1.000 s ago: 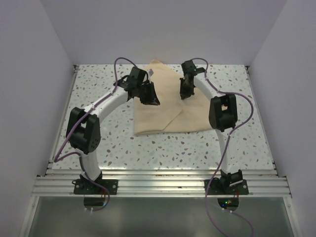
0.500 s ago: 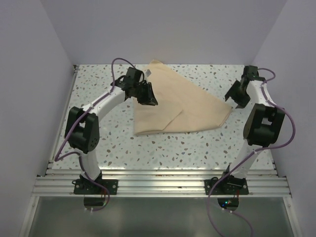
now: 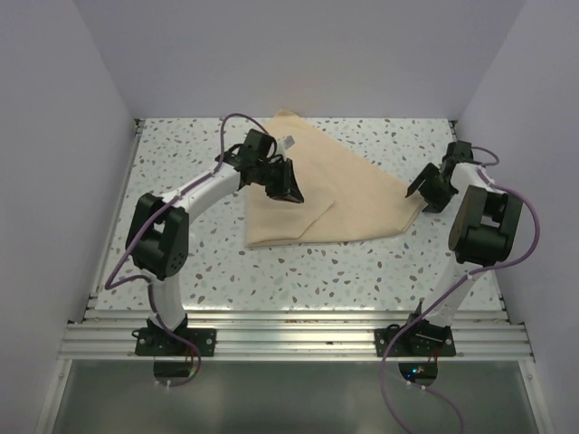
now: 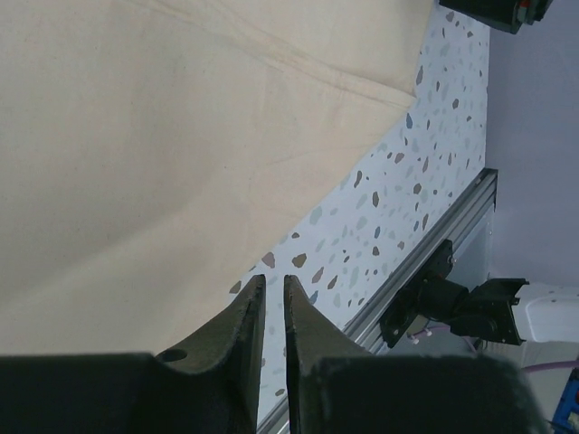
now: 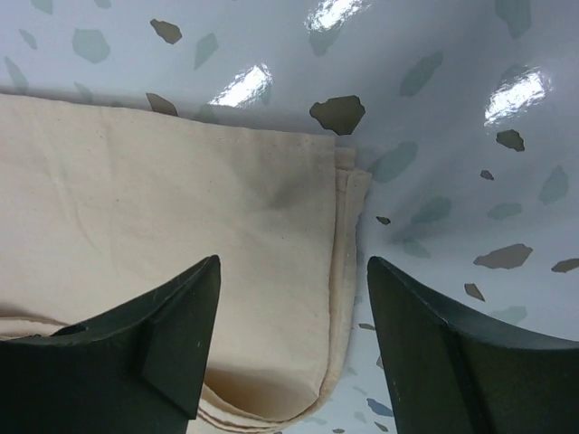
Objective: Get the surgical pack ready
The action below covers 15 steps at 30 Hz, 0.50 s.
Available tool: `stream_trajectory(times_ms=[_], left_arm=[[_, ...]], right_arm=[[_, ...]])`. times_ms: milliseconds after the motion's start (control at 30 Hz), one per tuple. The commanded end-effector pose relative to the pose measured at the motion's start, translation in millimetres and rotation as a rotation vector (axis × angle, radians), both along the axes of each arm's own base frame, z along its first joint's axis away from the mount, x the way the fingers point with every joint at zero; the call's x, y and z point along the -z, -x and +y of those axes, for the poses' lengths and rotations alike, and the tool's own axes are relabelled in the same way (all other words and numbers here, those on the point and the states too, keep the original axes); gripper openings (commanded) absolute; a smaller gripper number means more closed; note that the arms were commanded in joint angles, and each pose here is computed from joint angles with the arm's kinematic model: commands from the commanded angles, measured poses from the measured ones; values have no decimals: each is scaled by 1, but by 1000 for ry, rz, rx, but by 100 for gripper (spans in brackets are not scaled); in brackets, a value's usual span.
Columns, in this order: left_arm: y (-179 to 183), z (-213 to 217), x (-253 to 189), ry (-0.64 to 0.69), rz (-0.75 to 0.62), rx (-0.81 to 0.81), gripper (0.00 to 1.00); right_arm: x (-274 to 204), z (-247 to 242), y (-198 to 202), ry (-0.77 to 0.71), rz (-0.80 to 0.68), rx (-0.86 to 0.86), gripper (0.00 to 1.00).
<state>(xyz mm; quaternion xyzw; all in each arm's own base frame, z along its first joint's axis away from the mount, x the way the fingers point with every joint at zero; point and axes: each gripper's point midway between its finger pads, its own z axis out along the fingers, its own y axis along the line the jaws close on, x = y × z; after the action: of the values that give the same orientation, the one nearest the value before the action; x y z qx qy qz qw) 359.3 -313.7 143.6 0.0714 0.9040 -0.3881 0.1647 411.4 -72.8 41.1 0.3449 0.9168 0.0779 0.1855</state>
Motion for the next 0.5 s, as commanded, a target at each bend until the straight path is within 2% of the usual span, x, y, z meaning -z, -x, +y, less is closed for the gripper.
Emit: stream_trajectory(times_ms=[0, 133, 267, 367, 400, 467], left_arm=[[-1, -12, -6, 34, -35, 41, 17], [2, -20, -5, 30, -27, 44, 17], [6, -25, -1, 23, -12, 30, 17], [4, -19, 2, -3, -9, -2, 16], [3, -18, 3, -9, -10, -10, 16], [-3, -13, 2, -21, -17, -33, 16]], right_arm=[[14, -3, -9, -29, -36, -3, 69], [32, -2, -8, -53, -1, -16, 66], [40, -3, -10, -58, -2, -41, 59], [40, -1, -12, -66, -12, -70, 46], [39, 0, -12, -67, -16, -77, 36], [37, 1, -13, -67, -27, -93, 27]])
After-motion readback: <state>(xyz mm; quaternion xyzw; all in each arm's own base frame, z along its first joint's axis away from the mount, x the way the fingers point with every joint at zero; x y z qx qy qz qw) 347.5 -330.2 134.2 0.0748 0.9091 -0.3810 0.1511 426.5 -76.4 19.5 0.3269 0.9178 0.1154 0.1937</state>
